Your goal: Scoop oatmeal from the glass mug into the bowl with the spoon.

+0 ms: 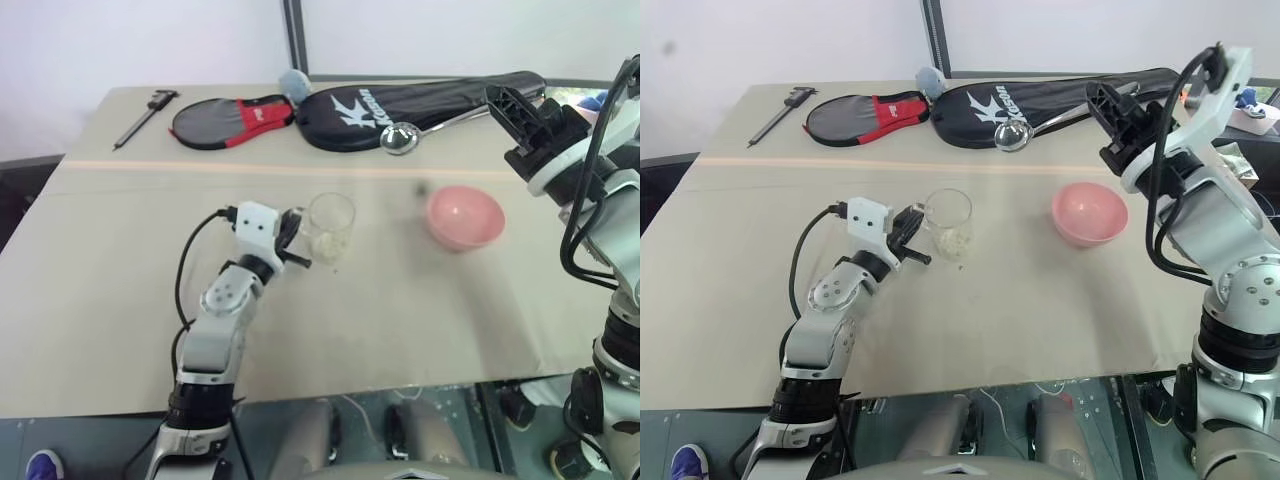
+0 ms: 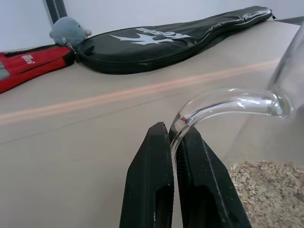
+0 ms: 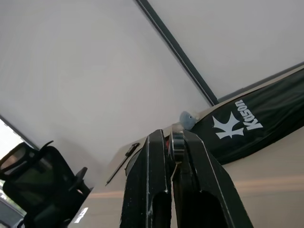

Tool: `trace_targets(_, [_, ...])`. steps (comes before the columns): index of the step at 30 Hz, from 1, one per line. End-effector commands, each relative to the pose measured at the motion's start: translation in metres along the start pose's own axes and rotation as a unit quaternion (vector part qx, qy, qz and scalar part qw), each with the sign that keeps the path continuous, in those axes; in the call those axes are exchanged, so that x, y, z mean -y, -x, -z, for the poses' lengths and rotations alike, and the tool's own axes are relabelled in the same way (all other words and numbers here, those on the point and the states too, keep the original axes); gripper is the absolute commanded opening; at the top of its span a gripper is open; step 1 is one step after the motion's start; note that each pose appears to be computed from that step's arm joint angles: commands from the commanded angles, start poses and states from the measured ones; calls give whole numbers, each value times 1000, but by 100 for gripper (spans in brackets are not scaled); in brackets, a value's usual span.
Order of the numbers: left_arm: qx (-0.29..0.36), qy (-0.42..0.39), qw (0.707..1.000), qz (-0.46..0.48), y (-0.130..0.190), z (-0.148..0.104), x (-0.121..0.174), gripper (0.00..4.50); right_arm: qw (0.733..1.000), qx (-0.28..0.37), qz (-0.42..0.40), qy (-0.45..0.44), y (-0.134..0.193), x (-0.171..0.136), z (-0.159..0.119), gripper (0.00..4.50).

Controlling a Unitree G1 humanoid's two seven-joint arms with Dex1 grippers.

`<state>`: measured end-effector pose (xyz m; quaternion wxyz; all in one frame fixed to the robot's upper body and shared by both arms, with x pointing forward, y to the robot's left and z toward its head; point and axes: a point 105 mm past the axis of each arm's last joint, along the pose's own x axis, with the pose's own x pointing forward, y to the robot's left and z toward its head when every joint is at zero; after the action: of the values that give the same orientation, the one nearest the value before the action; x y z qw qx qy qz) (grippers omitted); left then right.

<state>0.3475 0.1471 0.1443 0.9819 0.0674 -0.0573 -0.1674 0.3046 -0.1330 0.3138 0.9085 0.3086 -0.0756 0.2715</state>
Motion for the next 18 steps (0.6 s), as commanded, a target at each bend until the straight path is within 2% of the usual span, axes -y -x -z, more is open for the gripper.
trace_targets(1, [29, -12, 999, -27, -8, -21, -11, 4, 997, -1, -65, 41, 1, -31, -6, 0])
trace_targets(6, [42, -23, 998, -42, -29, -39, -11, 4, 989, -40, -106, 93, -6, -48, 8, 0])
trace_targets(18, [96, -36, 995, -18, -42, -65, 7, 4, 977, -71, -118, 165, -25, -44, 25, 0])
